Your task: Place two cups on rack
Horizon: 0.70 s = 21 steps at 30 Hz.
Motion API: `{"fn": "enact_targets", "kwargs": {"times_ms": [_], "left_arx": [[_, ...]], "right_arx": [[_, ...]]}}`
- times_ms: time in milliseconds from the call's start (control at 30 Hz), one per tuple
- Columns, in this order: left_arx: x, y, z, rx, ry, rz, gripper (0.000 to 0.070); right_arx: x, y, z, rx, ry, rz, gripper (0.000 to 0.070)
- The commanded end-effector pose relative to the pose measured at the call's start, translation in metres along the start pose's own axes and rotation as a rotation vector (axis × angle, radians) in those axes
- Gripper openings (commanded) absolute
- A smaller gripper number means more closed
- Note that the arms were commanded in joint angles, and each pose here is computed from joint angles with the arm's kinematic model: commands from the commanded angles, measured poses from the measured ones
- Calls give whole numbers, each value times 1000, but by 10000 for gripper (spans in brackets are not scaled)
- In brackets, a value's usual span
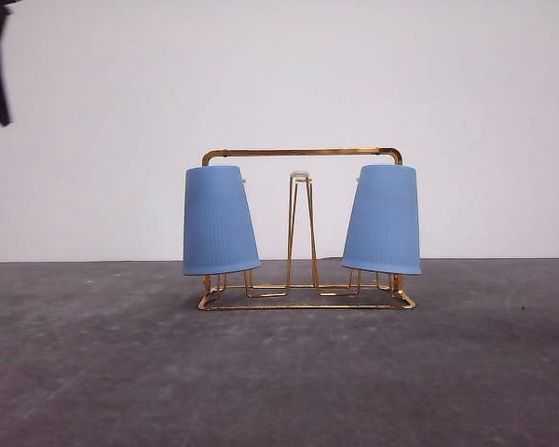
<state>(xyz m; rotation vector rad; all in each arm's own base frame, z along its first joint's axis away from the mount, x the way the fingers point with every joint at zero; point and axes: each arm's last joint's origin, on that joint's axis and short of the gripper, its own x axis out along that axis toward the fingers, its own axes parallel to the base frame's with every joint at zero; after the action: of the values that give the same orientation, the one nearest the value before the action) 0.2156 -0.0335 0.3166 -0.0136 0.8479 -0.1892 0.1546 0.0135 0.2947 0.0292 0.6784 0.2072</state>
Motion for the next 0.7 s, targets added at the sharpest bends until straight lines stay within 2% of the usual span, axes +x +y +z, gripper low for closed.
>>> {"fn": "enact_targets", "kwargs": {"times_ms": [0,167,600,667], "left_arx": [[0,0,4,1,-15,-2,15],[0,0,2,-8,-4,-1,16],[-1,0,3,-8,-10,-2,17],[-6,2,1,29,-24,26,16]], "right_arx": [[-2,0,4,2,-16,0,12],[-2,0,2,30,7,0,12],[-2,0,11,14,-88,0,12],[-2,0,12,12,-100,0,12]]}}
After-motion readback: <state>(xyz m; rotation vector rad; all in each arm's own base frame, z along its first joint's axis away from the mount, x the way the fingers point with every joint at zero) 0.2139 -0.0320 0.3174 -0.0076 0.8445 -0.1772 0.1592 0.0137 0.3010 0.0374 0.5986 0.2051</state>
